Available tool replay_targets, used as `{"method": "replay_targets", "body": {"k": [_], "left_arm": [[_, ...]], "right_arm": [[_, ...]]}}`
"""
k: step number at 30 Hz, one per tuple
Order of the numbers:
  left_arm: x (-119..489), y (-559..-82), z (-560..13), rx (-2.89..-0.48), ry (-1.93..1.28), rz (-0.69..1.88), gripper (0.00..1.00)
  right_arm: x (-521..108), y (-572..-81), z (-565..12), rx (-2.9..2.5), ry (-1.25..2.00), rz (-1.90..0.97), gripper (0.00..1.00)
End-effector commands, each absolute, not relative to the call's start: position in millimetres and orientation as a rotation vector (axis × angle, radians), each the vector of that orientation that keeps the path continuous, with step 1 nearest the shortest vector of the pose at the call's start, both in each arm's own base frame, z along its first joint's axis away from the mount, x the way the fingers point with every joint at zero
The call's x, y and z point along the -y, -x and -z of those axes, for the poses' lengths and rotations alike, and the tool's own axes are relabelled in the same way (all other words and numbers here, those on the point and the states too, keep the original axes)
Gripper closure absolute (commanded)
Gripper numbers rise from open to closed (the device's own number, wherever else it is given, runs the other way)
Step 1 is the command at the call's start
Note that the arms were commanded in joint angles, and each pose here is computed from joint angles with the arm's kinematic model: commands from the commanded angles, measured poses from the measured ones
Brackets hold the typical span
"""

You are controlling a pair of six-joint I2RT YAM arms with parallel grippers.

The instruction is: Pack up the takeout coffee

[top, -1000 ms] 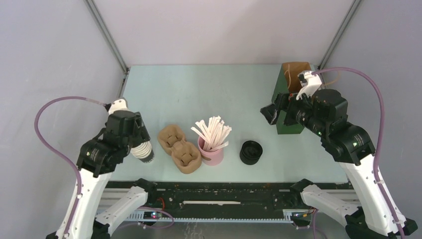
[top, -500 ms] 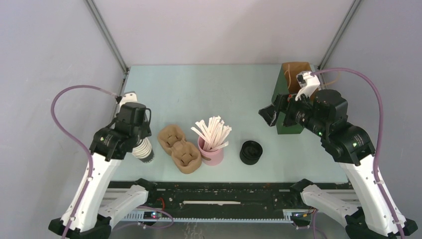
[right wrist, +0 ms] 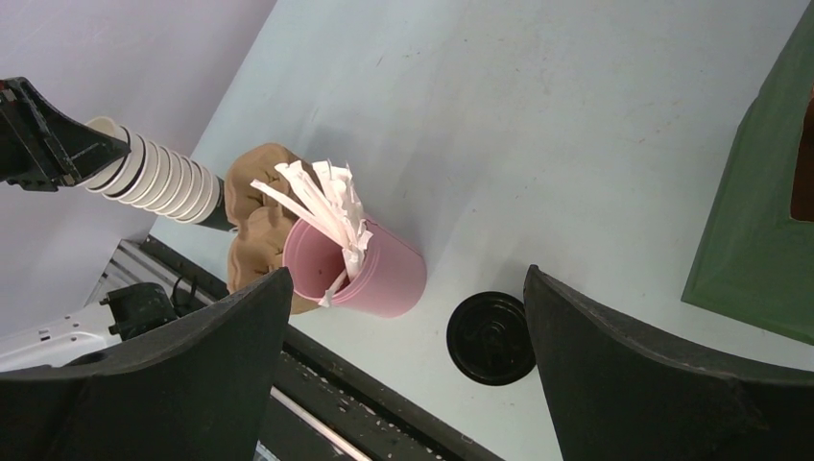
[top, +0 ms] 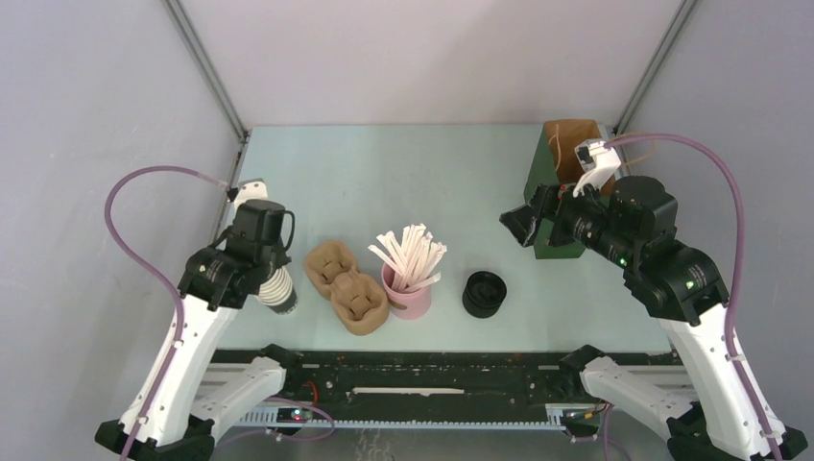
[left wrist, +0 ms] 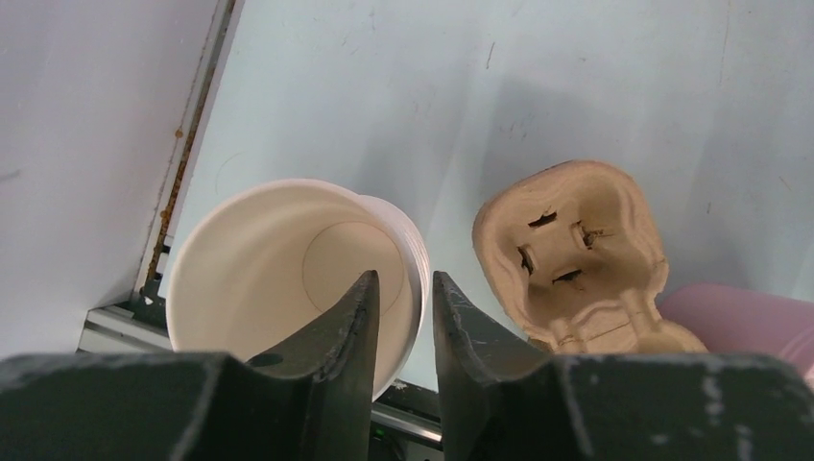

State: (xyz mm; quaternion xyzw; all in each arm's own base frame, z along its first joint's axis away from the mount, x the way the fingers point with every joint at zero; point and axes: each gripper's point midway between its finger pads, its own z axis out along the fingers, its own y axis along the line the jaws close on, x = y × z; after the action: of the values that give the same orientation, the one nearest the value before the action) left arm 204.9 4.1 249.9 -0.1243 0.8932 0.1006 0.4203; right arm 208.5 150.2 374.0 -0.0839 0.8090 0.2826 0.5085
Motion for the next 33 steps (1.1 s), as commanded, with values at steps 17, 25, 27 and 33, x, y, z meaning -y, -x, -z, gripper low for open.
{"method": "replay_targets", "body": {"k": [17,25,27,33], "left_arm": [[-14.9,-204.1,-268.1,-2.190,0.329,-0.301,0.91],[-21.9,-198.0,-290.5,-2.154,0.333,-0.317,0.98],[-22.6,-197.0,-297.3,-2.147,0.330,-0.315,0.99],[-23.8,-193.7,-319.0,-2.122,0.323,-0.300,1.00]], "right_arm": [[-156.7,-206.4,-375.6,-1.949,0.203,-0.718,0.00],[-157.3,-207.2,-376.0,-1.947,0.204,-0.718,0.00],[-157.1,-207.4,-376.1,-1.947,0.202,-0.717,0.00],[-157.2,-207.4,-377.2,-1.943,0.201,-0.719,0.00]]}}
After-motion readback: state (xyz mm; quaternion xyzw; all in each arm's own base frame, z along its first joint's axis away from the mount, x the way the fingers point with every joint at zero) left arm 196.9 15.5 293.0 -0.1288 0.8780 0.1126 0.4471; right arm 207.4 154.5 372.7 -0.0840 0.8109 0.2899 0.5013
